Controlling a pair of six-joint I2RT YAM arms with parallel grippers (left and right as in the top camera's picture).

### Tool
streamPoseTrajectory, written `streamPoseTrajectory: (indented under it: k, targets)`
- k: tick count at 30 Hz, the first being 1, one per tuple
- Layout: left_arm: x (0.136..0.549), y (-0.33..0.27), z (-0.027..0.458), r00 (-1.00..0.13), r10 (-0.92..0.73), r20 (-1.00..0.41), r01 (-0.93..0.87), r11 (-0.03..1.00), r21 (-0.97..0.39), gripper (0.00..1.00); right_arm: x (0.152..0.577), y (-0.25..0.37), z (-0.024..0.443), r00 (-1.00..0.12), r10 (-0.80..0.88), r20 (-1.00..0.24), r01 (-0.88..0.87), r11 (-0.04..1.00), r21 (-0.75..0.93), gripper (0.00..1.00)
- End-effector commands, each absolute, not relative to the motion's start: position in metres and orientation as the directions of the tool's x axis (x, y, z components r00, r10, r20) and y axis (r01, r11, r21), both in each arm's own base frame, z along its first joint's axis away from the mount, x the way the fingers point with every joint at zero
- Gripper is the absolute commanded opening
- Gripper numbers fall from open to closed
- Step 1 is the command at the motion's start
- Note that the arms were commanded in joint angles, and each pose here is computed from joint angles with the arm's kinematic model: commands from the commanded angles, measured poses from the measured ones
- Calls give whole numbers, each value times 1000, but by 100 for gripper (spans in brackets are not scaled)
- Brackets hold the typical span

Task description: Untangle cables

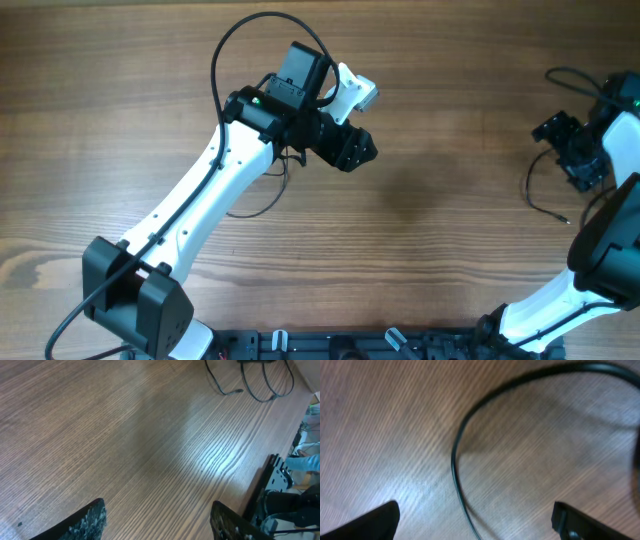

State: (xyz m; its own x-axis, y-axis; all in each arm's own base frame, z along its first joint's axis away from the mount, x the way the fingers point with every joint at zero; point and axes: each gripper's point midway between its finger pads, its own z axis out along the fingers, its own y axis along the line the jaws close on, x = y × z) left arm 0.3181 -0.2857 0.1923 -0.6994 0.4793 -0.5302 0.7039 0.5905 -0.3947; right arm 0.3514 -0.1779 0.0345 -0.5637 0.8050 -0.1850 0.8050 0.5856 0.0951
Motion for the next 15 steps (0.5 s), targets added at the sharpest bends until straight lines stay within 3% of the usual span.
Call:
streamPoseTrajectory:
  k: [1, 7, 12, 15]
  targets:
    - [319, -286, 195, -684, 486, -544, 718, 581, -384, 68, 350, -194, 22, -531, 805, -265, 826, 561, 49, 100]
    - [319, -286, 195, -685, 486, -543, 717, 581, -385, 68, 382, -242, 42, -476, 744, -469, 812, 576, 90, 100]
    - [315, -284, 192, -698, 490, -523, 707, 587, -394, 68, 359, -312, 52, -367, 741, -563, 872, 485, 69, 100]
    - [310, -281, 189, -711, 497, -497, 697, 593, -404, 68, 343, -363, 85, -293, 729, -619, 899, 430, 79, 100]
